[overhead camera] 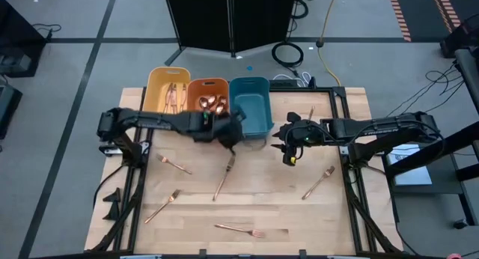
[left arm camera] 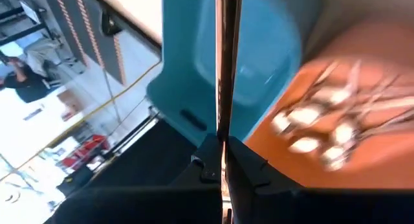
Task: Sort silverware
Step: Put the gold fork into the blue bin
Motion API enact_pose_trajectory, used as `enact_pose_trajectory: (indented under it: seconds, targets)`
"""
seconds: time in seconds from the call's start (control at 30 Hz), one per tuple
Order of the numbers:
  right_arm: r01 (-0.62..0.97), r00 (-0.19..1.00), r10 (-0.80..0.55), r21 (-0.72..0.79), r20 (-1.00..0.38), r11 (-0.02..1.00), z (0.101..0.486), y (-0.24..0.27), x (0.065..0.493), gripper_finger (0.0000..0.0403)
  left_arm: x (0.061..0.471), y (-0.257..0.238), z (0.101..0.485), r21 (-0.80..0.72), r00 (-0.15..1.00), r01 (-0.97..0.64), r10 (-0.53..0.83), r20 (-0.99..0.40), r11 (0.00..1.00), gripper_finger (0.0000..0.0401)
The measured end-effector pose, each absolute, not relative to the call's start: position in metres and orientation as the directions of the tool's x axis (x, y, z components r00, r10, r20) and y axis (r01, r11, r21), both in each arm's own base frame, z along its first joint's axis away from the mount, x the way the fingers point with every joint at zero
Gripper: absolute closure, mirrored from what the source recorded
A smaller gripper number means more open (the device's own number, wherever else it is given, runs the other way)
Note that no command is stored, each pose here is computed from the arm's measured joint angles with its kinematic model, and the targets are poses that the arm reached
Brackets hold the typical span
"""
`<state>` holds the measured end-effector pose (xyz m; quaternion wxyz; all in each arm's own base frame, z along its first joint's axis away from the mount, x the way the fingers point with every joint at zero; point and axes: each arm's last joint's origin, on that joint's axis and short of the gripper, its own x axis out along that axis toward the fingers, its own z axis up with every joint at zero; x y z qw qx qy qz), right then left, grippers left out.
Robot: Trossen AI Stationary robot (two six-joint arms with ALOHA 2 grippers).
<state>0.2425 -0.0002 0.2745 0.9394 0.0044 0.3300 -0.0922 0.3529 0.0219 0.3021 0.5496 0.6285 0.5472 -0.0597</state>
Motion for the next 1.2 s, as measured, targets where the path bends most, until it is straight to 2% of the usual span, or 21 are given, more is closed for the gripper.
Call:
enact_pose_trajectory:
  seconds: [0.17, 0.3, 0.43, 0.53, 0.7, 0.8, 0.97, 1.2]
  targets:
    - [0.187, 0.764, -0.171, -0.04, -0.622, 0.981, 0.274, 0.0, 0.242, 0.0243, 0.363, 0.072, 0.305, 0.636, 0.427, 0.764, 0.651, -0.627, 0.112, 0.0401]
    - [0.231, 0.764, -0.223, -0.066, -0.606, 0.971, 0.272, -0.002, 0.243, 0.0243, 0.378, 0.096, 0.298, 0.631, 0.496, 0.776, 0.631, -0.596, -0.014, 0.0401]
    - [0.282, 0.736, -0.278, -0.094, -0.617, 0.955, 0.261, -0.003, 0.24, 0.0243, 0.398, 0.115, 0.277, 0.562, 0.512, 0.812, 0.655, -0.556, -0.158, 0.0401]
    - [0.31, 0.727, -0.309, -0.107, -0.614, 0.945, 0.259, -0.004, 0.24, 0.0243, 0.409, 0.127, 0.259, 0.511, 0.508, 0.832, 0.667, -0.545, -0.215, 0.0401]
    - [0.323, 0.731, -0.321, -0.11, -0.602, 0.94, 0.26, -0.005, 0.24, 0.0243, 0.413, 0.141, 0.236, 0.467, 0.468, 0.862, 0.663, -0.584, -0.197, 0.0401]
    - [0.312, 0.736, -0.321, -0.123, -0.596, 0.942, 0.261, -0.005, 0.24, 0.0243, 0.414, 0.146, 0.232, 0.5, 0.467, 0.851, 0.663, -0.585, -0.158, 0.0397]
    - [0.285, 0.739, -0.322, -0.159, -0.592, 0.945, 0.261, -0.005, 0.24, 0.0243, 0.412, 0.146, 0.234, 0.555, 0.515, 0.821, 0.593, -0.619, -0.133, 0.0368]
    - [0.286, 0.729, -0.358, -0.216, -0.583, 0.934, 0.261, -0.006, 0.24, 0.0243, 0.412, 0.146, 0.238, 0.571, 0.539, 0.808, 0.571, -0.619, -0.144, 0.0324]
